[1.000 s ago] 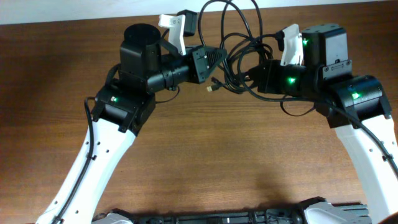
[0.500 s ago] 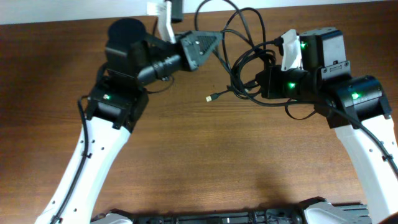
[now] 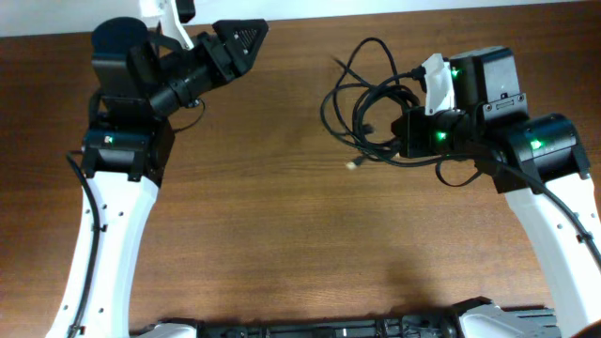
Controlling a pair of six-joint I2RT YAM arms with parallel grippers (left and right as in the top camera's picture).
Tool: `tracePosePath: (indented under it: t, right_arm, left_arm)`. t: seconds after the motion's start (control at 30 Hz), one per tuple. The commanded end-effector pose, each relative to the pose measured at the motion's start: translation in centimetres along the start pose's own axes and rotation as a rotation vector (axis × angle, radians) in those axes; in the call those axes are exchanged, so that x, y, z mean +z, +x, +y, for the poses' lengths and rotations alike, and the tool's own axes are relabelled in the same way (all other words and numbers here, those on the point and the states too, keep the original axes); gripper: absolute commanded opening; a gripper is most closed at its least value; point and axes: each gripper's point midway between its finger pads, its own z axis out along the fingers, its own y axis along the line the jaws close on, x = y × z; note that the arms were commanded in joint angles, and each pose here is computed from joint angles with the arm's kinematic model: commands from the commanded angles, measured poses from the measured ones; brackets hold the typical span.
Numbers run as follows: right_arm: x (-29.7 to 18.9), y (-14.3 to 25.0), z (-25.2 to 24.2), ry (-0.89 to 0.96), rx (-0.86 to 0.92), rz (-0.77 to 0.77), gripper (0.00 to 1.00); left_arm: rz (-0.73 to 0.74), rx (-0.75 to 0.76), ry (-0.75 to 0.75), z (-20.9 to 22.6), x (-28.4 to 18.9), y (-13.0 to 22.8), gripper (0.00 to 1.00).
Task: Untangle cables
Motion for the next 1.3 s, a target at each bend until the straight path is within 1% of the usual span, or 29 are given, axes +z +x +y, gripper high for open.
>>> tracePosePath:
  t: [0.0, 0.1, 0.2, 0.27, 0.37, 0.47, 0.53, 0.63, 0.83, 0.9, 1.0, 1.1, 1.27]
  right_arm:
    - [-0.1, -0.4, -0.3, 0.012, -0.002, -0.018, 0.04]
    - [-0.1, -0.9, -0.2, 0.006, 0.004, -0.041, 0.04]
    - [-0.2, -1.9, 0.9, -0.052, 0.000, -0.078, 0.04]
    - [-0.3, -3.1, 1.4, -0.077, 0.057, -0.124, 0.04]
    - [-0.6, -4.8, 1.9, -0.106, 0.128, -0.188, 0.04]
    - [-0.9, -5.9, 2.3, -0.134, 0.184, -0.228, 0.04]
    - [-1.1, -6.3, 3.0, -0.174, 0.177, -0.238, 0.04]
    - [-1.2, -6.1, 3.8, -0.219, 0.168, -0.225, 0.04]
    - [-1.1, -5.6, 3.7, -0.214, 0.171, -0.200, 0.04]
    - [-1.1, -5.3, 4.2, -0.241, 0.151, -0.186, 0.04]
    - [-1.2, -5.1, 4.8, -0.273, 0.137, -0.174, 0.04]
    - [-1.2, -5.1, 4.8, -0.273, 0.138, -0.175, 0.04]
    - [-1.3, -5.3, 4.8, -0.274, 0.136, -0.182, 0.04]
  left_arm:
    - [0.029, 0.008, 0.021, -1.2, -0.8, 0.5, 0.94]
    - [0.118, -0.025, 0.062, -1.7, -0.9, 2.3, 0.96]
    - [0.196, -0.009, 0.093, -1.9, -1.2, 3.9, 0.98]
    - [0.238, -0.025, 0.081, -1.7, -1.2, 5.1, 1.00]
    - [0.283, -0.036, 0.087, -2.3, -0.9, 6.6, 1.00]
    - [0.306, -0.027, 0.102, -3.1, -0.5, 7.5, 0.99]
    - [0.309, -0.017, 0.094, -3.5, -0.1, 8.0, 0.99]
    - [0.306, 0.003, 0.077, -4.0, 0.5, 8.8, 0.99]
    - [0.286, 0.078, 0.164, -7.0, 1.4, 9.3, 0.99]
    - [0.266, 0.093, 0.146, -7.3, 1.9, 9.4, 0.99]
    - [0.259, 0.101, 0.132, -7.5, 2.2, 9.8, 0.94]
    - [0.254, 0.104, 0.130, -7.5, 2.3, 9.7, 0.79]
    - [0.231, 0.107, 0.128, -7.5, 2.4, 9.2, 0.77]
